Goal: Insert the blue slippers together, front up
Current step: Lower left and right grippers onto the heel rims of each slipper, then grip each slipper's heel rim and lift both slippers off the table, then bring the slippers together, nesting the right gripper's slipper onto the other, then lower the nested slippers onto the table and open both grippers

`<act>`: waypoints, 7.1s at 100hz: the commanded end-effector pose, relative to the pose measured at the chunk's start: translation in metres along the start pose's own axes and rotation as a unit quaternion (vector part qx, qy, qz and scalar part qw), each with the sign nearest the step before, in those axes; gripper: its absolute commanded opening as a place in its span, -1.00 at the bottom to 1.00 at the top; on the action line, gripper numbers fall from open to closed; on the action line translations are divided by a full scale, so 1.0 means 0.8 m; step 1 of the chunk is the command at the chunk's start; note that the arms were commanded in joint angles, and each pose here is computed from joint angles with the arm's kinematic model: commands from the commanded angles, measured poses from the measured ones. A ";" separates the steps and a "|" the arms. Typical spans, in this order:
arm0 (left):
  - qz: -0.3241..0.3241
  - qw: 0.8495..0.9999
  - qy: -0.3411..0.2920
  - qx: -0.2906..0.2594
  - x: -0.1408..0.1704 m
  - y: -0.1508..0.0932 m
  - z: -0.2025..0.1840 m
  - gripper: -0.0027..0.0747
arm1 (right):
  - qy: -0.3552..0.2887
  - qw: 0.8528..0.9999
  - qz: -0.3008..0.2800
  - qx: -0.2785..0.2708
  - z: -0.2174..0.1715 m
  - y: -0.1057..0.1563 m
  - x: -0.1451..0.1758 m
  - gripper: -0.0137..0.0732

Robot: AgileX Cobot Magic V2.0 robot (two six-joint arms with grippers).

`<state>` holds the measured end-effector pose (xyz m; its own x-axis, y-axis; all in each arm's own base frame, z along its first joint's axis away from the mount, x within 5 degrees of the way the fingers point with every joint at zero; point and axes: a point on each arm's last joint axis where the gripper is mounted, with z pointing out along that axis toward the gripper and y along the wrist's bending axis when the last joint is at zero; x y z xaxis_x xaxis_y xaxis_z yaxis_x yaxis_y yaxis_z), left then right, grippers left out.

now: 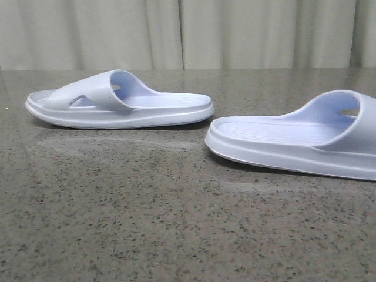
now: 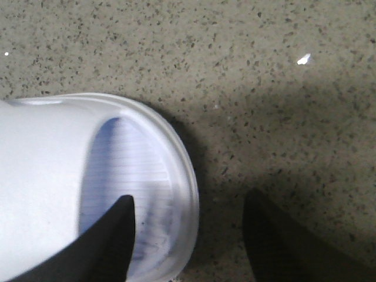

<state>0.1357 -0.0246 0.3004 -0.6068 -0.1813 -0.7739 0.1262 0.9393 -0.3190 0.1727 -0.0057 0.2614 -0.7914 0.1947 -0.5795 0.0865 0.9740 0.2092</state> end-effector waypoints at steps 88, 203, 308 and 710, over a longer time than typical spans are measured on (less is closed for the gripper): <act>-0.050 0.994 0.046 0.090 -0.062 -0.005 0.080 0.22 | 0.004 0.999 -0.029 -0.034 0.022 0.004 -0.020 -0.92; -0.114 0.970 0.114 0.181 -0.082 0.021 0.229 -0.89 | 0.009 0.999 -0.029 -0.036 0.022 0.004 -0.019 -0.92; -0.081 0.975 -0.011 0.208 -0.136 0.030 0.107 -0.89 | -0.157 0.976 -0.006 -0.152 -0.088 0.057 -0.135 -0.92; -0.224 0.906 0.050 0.356 -0.088 0.022 0.163 -0.89 | 0.014 0.883 0.040 -0.467 0.095 0.085 -0.130 -0.31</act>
<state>0.2851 -0.0295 0.2575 -0.8024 -0.4334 -0.4104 0.2225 0.4209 -0.8794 0.3114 0.0595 0.2480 -0.8547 0.2302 -0.4652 -0.2960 0.5201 0.8012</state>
